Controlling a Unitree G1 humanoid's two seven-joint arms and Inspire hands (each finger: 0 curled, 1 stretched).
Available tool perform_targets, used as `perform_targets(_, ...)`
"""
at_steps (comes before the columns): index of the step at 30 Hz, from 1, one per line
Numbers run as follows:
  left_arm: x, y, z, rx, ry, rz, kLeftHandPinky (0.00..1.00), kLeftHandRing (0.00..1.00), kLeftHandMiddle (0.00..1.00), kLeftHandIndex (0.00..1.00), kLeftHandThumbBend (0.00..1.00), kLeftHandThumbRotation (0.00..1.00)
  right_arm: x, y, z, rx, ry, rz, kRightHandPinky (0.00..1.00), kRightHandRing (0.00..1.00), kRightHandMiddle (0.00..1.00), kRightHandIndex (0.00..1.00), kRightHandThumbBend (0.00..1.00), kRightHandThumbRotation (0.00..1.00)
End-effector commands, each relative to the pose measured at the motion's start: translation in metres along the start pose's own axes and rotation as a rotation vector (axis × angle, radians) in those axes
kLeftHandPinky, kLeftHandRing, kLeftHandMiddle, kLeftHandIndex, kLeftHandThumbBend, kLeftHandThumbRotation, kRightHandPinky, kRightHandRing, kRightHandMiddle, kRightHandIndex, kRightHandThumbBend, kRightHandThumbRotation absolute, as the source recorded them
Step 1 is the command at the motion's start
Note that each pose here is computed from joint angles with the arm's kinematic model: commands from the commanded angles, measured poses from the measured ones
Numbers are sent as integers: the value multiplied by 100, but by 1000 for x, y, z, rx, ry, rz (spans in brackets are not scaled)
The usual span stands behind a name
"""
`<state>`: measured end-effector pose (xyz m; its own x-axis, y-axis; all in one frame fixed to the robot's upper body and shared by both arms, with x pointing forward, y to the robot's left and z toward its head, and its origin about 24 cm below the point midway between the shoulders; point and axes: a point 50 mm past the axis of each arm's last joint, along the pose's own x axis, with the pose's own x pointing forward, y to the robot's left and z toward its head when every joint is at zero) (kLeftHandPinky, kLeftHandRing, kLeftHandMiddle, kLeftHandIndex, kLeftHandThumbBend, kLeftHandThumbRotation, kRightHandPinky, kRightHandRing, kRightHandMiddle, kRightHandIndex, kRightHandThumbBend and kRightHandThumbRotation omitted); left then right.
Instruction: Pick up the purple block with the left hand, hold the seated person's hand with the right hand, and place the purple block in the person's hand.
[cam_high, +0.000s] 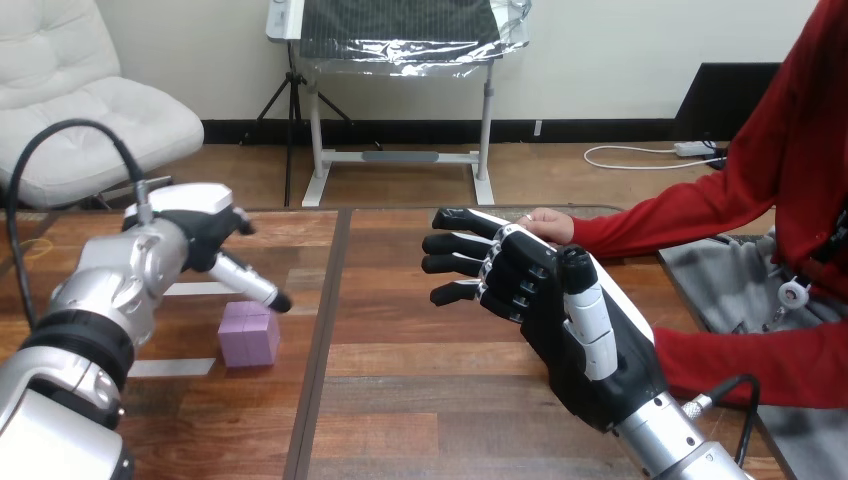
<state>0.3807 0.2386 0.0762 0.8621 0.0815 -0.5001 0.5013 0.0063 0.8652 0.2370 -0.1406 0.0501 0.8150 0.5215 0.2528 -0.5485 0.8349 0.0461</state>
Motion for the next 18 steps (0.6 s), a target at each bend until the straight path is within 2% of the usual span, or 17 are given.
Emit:
perform_targets(1,-2,35,15,35,-23,89,97,93,92,89,100,55,12,-7,19,-36,-83,12,67,79,79,82,81,100)
perform_targets(6,-1,33,14,22,-2,61,93,94,93,90,100,55,12,-6,19,-42,-84,13,67,79,79,81,81,100)
perform_targets(7,-1,33,14,16,2,54,89,95,93,90,100,55,12,-6,19,-42,-83,13,67,79,79,81,81,100)
perform_targets(15,0,30,12,14,28,18,78,96,94,90,100,53,11,-4,18,-42,-79,8,66,79,79,81,81,100)
perform_targets(18,0,30,11,17,30,5,70,94,92,87,100,52,11,-4,17,-39,-79,8,66,79,79,81,81,100)
